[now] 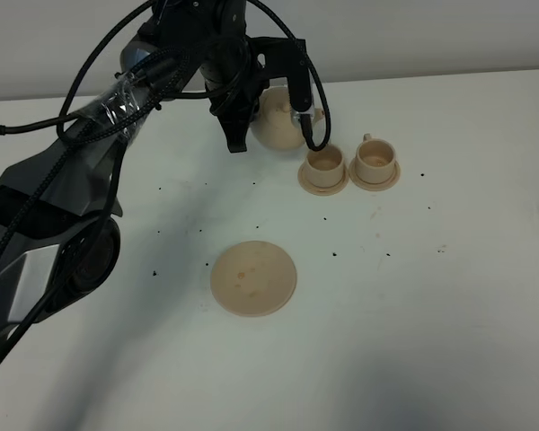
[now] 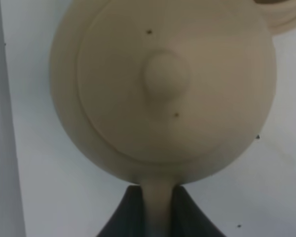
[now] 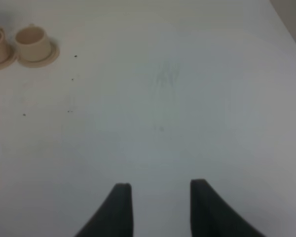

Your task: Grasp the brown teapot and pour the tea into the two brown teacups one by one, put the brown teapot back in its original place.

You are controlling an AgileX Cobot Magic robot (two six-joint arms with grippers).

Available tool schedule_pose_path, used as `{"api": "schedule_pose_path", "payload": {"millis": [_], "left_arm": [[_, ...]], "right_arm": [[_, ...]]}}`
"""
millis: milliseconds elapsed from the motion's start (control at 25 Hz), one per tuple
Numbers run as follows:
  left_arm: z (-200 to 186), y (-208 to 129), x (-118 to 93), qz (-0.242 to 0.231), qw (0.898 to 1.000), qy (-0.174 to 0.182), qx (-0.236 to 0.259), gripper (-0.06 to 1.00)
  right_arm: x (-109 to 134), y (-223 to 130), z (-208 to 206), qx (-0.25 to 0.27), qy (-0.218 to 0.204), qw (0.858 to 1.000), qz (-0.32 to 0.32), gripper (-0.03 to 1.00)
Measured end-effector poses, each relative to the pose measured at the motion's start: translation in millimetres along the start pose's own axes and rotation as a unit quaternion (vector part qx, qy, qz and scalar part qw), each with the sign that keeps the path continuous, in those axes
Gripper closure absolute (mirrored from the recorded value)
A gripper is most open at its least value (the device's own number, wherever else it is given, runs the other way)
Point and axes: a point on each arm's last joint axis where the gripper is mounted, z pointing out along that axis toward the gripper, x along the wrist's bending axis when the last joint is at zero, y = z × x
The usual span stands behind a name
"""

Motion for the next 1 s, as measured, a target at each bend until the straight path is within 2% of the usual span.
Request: {"api": "schedule_pose_path", "payload": {"millis": [480,1000], "left_arm": [[0,-7,3,0.056,0.998,0.014,0.038,0.79],[2,9,-2,0.087,0.996,0.02,0.017,0.79]], "right_arm": [[0,0,0,0.0,0.0,1.0,0.0,0.66],[0,0,0,0.0,0.0,1.0,0.0,0.66]]}}
